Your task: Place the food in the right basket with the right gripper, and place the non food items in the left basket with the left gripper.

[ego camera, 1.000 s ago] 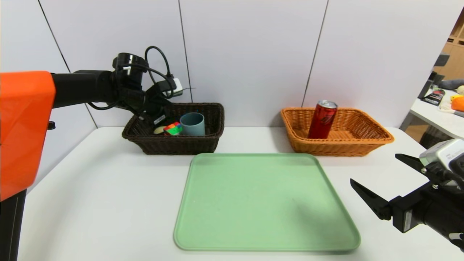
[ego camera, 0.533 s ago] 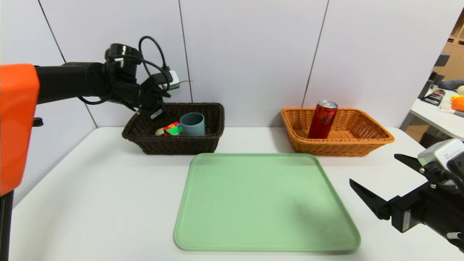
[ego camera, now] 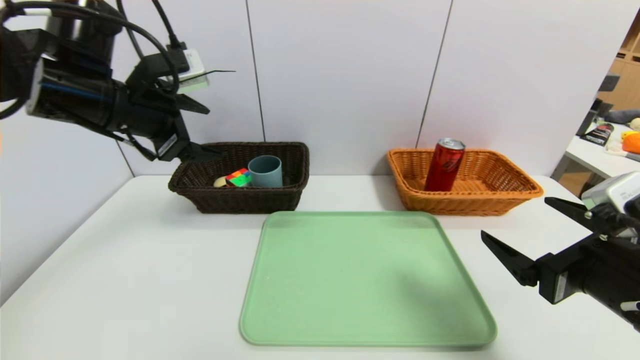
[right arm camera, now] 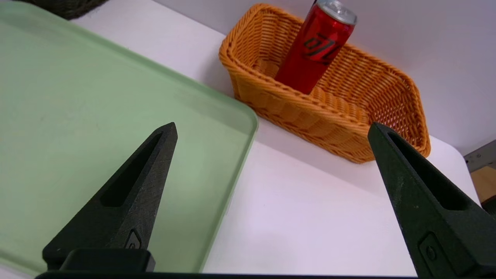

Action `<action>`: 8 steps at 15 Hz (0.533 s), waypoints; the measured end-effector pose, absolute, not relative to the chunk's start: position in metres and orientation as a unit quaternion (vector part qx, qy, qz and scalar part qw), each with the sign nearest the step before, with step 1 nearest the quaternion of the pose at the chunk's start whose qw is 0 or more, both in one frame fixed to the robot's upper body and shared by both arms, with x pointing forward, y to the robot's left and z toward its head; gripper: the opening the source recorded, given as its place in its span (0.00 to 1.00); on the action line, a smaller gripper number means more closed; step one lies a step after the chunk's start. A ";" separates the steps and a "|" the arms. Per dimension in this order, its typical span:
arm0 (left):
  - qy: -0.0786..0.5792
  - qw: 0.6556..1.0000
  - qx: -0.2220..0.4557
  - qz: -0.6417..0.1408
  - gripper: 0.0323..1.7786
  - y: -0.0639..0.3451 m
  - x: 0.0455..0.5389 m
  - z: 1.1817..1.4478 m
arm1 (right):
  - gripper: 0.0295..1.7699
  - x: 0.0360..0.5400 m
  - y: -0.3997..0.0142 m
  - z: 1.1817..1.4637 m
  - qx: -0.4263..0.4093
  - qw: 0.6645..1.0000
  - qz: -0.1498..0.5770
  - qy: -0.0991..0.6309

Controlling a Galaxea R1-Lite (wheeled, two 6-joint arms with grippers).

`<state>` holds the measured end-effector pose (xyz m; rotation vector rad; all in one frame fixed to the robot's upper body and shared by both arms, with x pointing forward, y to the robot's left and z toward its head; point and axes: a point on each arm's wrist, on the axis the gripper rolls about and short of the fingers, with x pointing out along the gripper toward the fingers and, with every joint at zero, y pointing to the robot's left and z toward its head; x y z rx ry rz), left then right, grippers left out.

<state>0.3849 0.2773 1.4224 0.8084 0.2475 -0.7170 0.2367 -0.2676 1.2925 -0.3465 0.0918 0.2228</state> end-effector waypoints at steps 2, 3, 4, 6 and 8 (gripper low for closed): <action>0.126 0.858 0.366 -0.337 0.90 0.283 0.345 1.424 | 0.96 0.242 -0.266 1.302 -0.168 0.980 0.105 0.033; 0.132 0.865 0.353 -0.332 0.90 0.286 0.327 1.423 | 0.96 0.245 -0.266 1.306 -0.166 0.980 0.102 0.028; 0.142 0.873 0.337 -0.324 0.91 0.289 0.310 1.421 | 0.96 0.248 -0.266 1.309 -0.164 0.982 0.095 0.024; 0.163 0.890 0.305 -0.298 0.92 0.295 0.280 1.413 | 0.96 0.254 -0.270 1.314 -0.160 0.984 0.079 0.020; 0.180 0.909 0.271 -0.262 0.93 0.300 0.256 1.401 | 0.96 0.259 -0.277 1.317 -0.157 0.986 0.059 0.018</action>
